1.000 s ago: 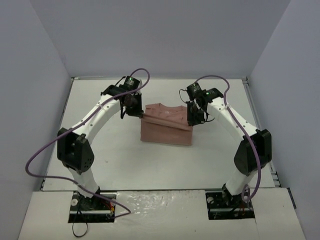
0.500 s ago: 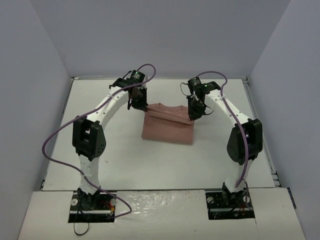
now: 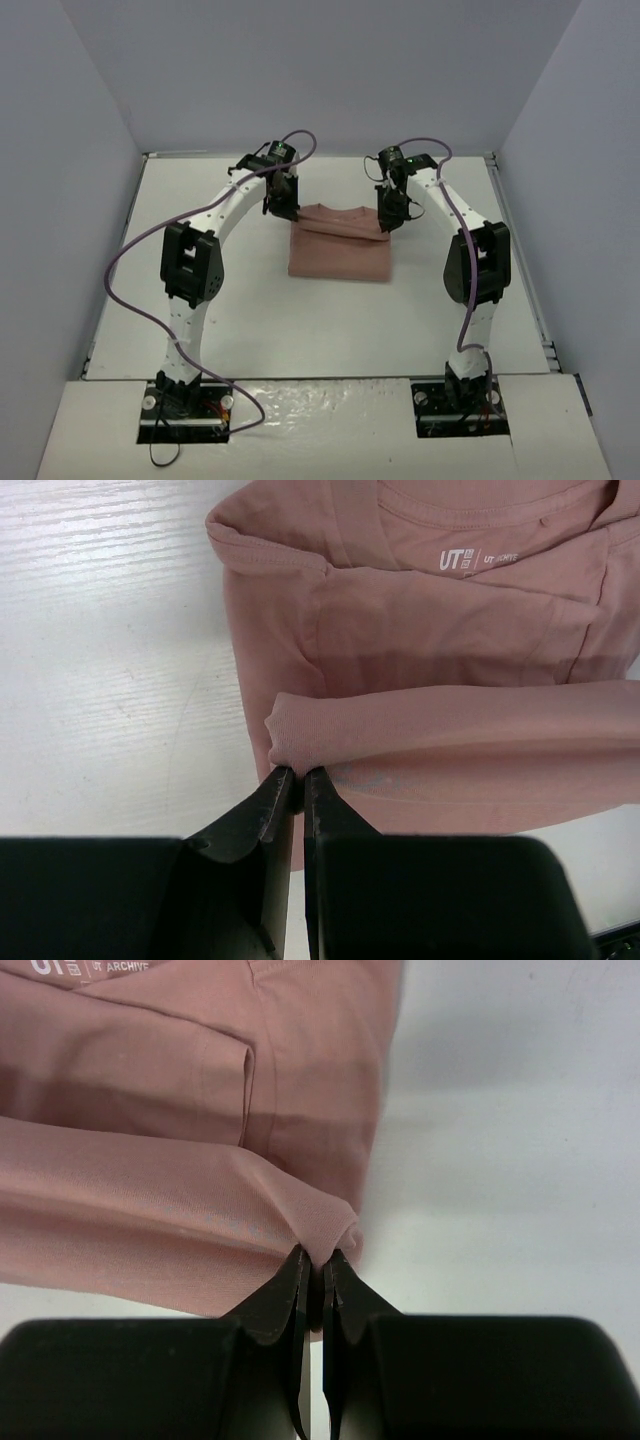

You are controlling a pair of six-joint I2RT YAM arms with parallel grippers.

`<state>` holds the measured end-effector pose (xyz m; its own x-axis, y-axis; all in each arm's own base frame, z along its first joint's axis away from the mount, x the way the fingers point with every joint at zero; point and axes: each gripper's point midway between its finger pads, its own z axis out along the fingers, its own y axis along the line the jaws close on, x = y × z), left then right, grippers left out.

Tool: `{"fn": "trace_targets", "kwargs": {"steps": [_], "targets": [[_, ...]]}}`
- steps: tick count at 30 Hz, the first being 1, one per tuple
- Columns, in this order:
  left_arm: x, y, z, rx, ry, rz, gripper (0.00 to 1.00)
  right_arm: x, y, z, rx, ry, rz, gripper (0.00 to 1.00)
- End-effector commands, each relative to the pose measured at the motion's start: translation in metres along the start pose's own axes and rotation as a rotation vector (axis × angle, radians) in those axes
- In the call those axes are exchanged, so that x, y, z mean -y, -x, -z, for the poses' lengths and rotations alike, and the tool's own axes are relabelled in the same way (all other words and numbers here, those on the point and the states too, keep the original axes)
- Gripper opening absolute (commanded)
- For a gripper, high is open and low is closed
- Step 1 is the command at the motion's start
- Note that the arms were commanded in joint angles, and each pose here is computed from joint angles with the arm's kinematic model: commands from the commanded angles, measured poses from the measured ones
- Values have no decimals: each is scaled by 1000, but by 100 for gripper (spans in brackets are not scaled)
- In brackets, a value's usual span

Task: Fold and stack the t-shirts
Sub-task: Fold the long partially folded tshirt into a neat square

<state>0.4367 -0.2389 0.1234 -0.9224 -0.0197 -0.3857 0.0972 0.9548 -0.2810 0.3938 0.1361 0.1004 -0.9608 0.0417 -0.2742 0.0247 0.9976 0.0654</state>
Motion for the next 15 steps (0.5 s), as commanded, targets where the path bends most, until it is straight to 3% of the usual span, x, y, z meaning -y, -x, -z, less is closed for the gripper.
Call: {"fn": "trace_targets", "kwargs": {"steps": [1,15], "targets": [[-6,33,26,111,12,22,0,12,11,0,-1,-40,12,0],[-15,43,10,119,27,53,0,10,36,-22,14,-43,3,0]]}}
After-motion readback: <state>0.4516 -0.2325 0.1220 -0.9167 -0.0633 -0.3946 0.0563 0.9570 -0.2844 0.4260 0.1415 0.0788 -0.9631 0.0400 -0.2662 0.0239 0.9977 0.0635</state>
